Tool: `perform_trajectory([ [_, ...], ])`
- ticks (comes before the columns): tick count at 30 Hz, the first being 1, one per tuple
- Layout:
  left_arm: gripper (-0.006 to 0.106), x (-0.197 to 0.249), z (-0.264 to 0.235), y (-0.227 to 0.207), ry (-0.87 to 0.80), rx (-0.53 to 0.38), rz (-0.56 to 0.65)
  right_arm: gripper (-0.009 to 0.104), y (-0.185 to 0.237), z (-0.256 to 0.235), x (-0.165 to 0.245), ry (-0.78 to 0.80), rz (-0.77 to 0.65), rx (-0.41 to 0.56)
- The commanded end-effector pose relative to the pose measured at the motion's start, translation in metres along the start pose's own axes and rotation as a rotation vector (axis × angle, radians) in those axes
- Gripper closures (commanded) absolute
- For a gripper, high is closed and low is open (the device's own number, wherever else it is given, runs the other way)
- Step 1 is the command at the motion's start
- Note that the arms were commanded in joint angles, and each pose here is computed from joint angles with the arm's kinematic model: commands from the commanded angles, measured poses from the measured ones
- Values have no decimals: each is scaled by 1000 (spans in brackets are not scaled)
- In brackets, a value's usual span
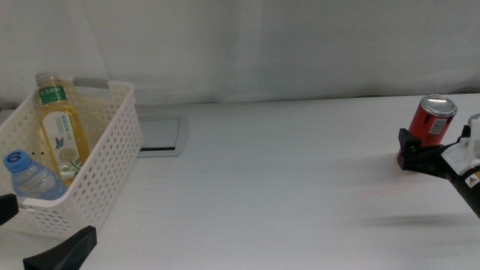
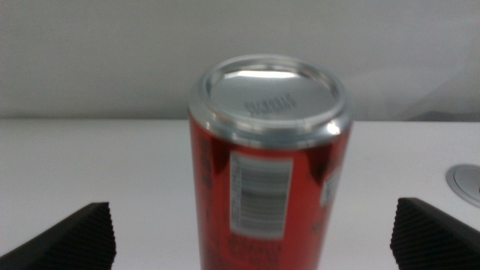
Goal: Use arms to grab the bottles and put them into the dustbin to the left of the table.
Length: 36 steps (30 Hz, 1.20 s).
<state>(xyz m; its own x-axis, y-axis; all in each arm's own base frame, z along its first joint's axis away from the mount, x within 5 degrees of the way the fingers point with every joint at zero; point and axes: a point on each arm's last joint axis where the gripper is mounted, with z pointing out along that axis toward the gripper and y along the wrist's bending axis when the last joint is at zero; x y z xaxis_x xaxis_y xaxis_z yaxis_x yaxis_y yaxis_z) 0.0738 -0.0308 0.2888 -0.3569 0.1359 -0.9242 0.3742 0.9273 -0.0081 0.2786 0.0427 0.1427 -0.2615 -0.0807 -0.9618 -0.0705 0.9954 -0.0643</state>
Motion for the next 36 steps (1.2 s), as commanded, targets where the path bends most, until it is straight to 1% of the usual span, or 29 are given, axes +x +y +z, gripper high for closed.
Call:
perform_trajectory([
  [1,10,1,0,-1,0,7,-8,-8,3,7,-4,-22,3,-7],
  [5,10,1,0,-1,0,7,-8,-8,5,21,1,14,21,-11],
  [17,10,1,0,-1,0,7,-8,-8,9,52,10,42,26,-8],
  [20,10,1,0,-1,0,7,-8,-6,10,57,10,41,31,-3],
  [22,10,1,0,-1,0,7,-8,-1,10,59,12,47,31,-3],
  [23,10,1,0,-1,0,7,-8,3,10,60,14,52,30,-3],
  [24,10,1,0,-1,0,7,-8,10,10,61,14,51,30,-3],
  [26,10,1,0,-1,0,7,-8,27,11,63,16,59,30,-4],
  [27,10,1,0,-1,0,7,-8,38,11,63,15,57,30,-4],
  [28,10,1,0,-1,0,7,-8,50,11,63,15,57,30,-4],
  [29,10,1,0,-1,0,7,-8,87,11,64,15,49,30,-3],
  [30,10,1,0,-1,0,7,-8,97,13,63,11,36,7,-32],
  [33,10,1,0,-1,0,7,-8,97,21,58,-2,-4,-60,-123],
  [36,10,1,0,-1,0,7,-8,98,32,48,-20,-19,-89,-179],
])
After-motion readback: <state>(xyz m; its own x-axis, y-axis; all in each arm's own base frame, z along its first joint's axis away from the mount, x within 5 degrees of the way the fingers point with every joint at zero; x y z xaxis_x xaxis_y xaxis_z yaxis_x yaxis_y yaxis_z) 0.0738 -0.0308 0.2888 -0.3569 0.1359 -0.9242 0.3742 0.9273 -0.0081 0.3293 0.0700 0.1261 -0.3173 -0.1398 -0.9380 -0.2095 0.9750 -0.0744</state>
